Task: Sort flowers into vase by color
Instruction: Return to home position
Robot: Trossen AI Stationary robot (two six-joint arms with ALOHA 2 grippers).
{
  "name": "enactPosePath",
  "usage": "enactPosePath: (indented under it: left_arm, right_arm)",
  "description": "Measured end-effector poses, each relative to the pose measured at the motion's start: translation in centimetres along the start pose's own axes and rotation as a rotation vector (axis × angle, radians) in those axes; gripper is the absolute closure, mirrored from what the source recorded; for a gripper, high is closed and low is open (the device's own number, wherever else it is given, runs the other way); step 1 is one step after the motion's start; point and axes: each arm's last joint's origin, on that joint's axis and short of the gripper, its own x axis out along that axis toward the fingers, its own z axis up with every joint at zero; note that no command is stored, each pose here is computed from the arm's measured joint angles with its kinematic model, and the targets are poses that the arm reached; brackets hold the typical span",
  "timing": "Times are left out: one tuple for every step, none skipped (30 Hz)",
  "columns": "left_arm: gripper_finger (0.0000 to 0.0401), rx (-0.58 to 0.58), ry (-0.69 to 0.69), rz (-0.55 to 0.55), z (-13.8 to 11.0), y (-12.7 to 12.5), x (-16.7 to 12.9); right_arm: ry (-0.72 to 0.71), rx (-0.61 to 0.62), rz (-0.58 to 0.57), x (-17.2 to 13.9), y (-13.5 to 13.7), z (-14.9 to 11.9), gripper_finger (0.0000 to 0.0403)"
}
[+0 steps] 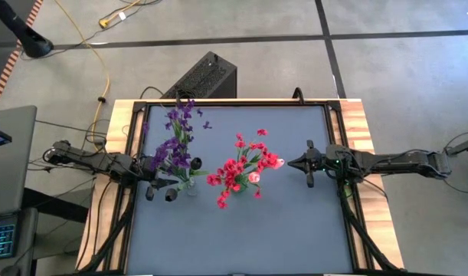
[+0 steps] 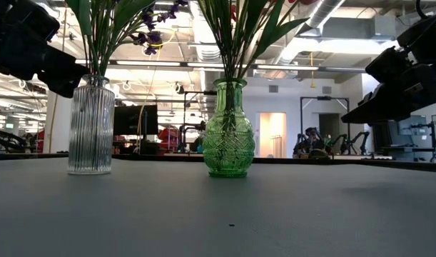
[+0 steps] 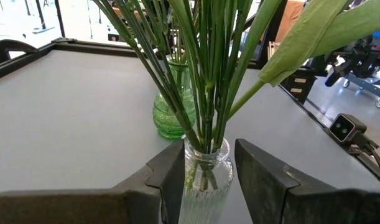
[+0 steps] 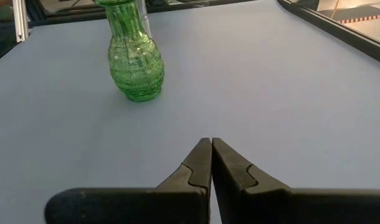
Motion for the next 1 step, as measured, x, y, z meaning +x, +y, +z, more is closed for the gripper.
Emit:
enactPosePath:
  left_arm:
    - [0.0273,0.000,0.000,0.000,0.00,0.00,0.00]
  right_arm:
    - [0.000,0.000,0.000,0.00,0.00,0.00,0.0365]
